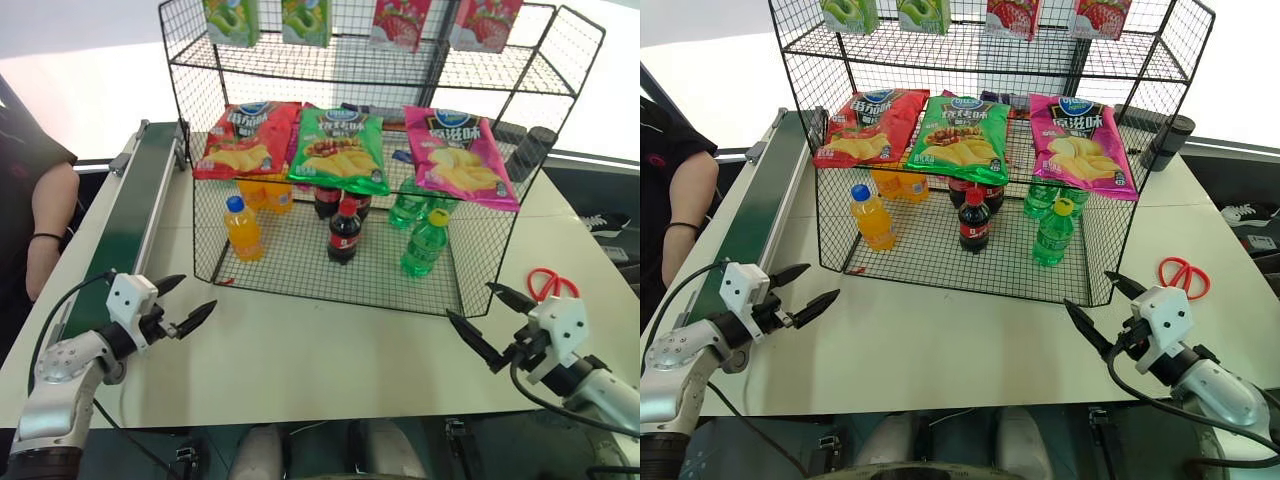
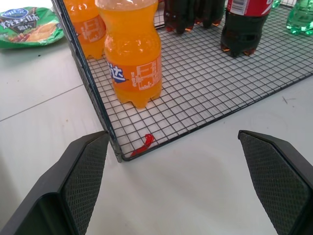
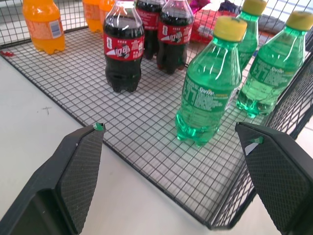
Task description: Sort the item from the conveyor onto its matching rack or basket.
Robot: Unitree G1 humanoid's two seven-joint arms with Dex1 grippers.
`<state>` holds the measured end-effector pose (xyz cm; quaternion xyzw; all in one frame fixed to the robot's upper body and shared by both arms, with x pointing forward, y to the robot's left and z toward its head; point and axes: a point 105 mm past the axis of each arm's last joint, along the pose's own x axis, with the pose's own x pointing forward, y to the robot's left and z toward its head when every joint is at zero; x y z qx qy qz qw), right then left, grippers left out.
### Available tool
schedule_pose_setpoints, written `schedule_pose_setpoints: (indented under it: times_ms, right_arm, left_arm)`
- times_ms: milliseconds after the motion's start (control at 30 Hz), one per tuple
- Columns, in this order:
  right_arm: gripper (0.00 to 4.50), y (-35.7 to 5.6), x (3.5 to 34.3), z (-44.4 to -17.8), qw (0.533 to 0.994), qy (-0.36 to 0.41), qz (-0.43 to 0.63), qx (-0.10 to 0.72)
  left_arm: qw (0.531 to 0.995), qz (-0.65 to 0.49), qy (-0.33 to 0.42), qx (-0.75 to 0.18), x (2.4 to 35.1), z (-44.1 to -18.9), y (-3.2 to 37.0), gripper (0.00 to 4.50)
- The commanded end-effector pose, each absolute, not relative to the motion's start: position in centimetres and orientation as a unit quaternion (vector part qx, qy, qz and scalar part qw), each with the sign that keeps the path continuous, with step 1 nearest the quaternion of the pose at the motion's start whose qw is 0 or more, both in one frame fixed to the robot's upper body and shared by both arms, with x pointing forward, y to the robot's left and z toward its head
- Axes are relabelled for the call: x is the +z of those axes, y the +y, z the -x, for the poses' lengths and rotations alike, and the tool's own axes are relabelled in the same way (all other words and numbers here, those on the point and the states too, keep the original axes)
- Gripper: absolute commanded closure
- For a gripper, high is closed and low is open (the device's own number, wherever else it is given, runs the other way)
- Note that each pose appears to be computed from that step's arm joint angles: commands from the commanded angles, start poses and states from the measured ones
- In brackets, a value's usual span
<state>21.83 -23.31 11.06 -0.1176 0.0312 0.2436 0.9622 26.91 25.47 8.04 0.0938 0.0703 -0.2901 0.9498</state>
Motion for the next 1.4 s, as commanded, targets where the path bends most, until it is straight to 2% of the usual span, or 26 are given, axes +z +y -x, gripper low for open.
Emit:
schedule_pose_setpoints:
  times_ms: [33,1033,1400]
  right_arm:
    - [0.06,-23.64,12.02,-21.76,0.961,0.015,0.135,0.242]
    - [0.06,-23.72,11.78,-22.01,0.963,0.018,0.143,0.229]
    - [0.06,-23.35,11.53,-22.33,0.961,0.019,0.139,0.237]
  left_arm:
    - [0.951,-0.107,0.058,-0.283,8.76,-26.71,26.35,0.00]
    - [0.960,-0.101,0.052,-0.257,8.01,-27.40,26.40,0.00]
    - [0.963,-0.103,0.051,-0.242,8.39,-26.91,26.94,0.00]
